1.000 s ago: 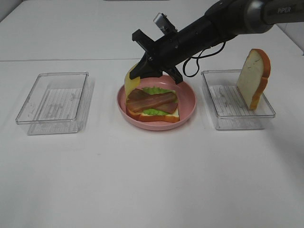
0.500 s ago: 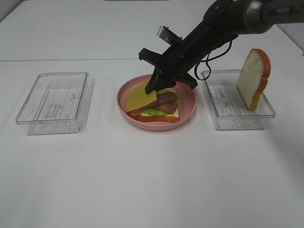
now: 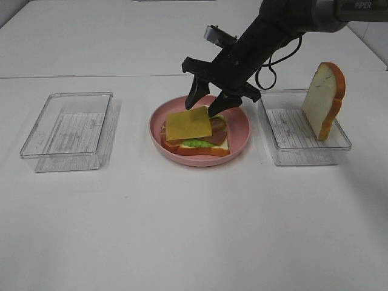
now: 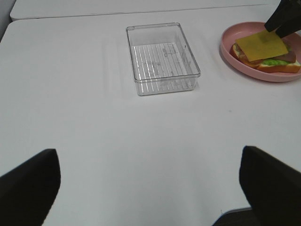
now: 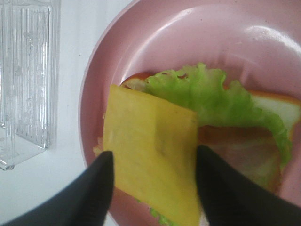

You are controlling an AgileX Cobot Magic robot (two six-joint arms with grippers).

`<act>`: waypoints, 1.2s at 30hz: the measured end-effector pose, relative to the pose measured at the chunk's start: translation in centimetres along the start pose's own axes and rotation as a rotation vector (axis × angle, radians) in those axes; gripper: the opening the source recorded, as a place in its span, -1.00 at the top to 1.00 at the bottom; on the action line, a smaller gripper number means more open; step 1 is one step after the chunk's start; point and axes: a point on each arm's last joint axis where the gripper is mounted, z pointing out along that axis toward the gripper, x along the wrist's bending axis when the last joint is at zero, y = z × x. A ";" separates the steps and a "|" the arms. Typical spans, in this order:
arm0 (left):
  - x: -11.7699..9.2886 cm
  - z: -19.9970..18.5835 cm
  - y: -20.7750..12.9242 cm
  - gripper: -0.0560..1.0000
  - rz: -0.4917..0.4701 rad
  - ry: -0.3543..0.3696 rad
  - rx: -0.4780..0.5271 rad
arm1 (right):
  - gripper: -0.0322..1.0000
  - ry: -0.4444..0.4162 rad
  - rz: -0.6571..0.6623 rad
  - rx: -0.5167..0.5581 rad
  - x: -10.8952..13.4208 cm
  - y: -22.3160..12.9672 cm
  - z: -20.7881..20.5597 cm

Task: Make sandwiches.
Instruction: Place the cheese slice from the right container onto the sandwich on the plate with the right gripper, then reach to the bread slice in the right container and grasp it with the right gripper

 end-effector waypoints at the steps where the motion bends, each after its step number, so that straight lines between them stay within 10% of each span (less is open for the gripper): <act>1: 0.0 0.0 0.0 -0.95 0.000 0.000 0.000 | -0.08 0.000 0.000 0.000 0.0 0.0 0.0; 7: 0.0 0.0 0.0 -0.95 0.000 0.000 0.000 | -0.56 -0.040 -0.029 0.041 -0.2 -0.4 -0.3; 36: 0.0 0.0 0.0 -0.95 0.000 -0.001 0.000 | -0.66 -0.451 -0.241 -0.266 3.8 3.7 -14.9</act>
